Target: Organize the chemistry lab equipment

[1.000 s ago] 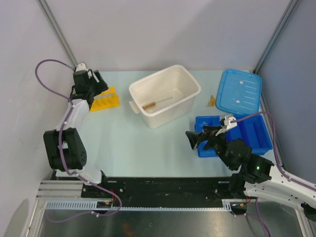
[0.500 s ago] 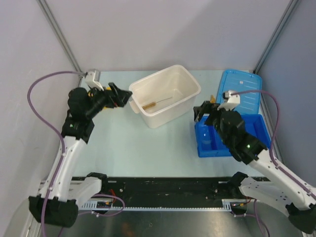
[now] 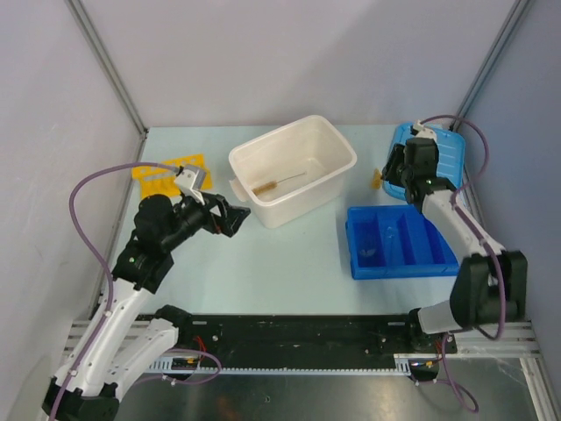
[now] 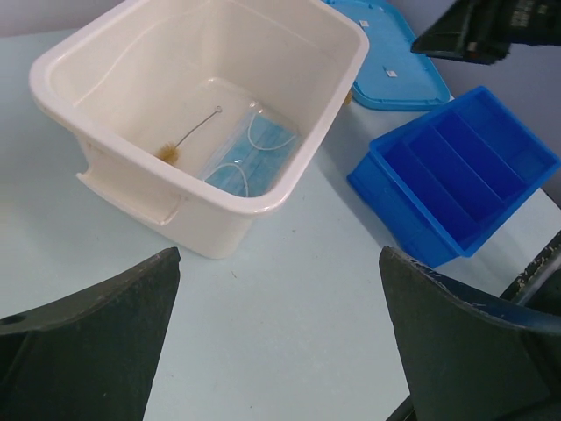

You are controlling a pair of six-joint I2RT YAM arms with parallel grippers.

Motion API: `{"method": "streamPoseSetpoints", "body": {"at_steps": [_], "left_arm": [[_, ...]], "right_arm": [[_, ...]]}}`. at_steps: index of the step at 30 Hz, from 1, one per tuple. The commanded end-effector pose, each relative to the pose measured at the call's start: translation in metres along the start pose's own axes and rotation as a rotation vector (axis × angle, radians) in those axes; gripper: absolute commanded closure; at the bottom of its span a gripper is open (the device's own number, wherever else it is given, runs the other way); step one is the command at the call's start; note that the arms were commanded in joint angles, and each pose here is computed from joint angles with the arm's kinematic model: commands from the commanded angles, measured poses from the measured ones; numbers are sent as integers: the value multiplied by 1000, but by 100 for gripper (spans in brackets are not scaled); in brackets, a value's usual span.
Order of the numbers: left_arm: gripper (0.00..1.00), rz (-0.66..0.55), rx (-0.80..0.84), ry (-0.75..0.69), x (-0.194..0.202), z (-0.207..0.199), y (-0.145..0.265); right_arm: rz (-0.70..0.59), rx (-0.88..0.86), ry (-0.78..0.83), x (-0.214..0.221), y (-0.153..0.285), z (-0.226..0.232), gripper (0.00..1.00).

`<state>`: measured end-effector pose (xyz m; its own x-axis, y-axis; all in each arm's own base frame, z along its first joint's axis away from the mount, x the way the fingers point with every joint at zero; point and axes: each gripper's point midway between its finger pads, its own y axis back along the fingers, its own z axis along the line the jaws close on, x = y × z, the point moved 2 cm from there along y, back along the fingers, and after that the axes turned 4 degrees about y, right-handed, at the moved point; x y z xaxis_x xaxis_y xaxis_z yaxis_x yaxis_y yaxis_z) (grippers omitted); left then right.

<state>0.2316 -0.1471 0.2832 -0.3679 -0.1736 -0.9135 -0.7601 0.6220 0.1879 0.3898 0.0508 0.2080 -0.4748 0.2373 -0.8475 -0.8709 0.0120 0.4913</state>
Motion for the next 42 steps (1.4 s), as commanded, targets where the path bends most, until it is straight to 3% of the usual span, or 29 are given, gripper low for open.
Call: {"method": "streamPoseSetpoints", "body": {"at_steps": [1, 7, 18, 28, 42], "left_arm": [[1, -46, -64, -71, -10, 3, 7], [1, -72, -113, -85, -15, 7, 14], [0, -76, -142, -79, -15, 11, 14], [1, -81, -149, -79, -16, 12, 15], [1, -80, -147, -78, -15, 12, 15]], "right_arm": [[10, -26, 58, -23, -40, -2, 59], [126, 11, 104, -13, -99, -11, 66], [280, 13, 192, 3, -165, -9, 63], [363, 64, 252, 27, -188, -20, 55], [414, 41, 279, 45, -203, -17, 60]]}}
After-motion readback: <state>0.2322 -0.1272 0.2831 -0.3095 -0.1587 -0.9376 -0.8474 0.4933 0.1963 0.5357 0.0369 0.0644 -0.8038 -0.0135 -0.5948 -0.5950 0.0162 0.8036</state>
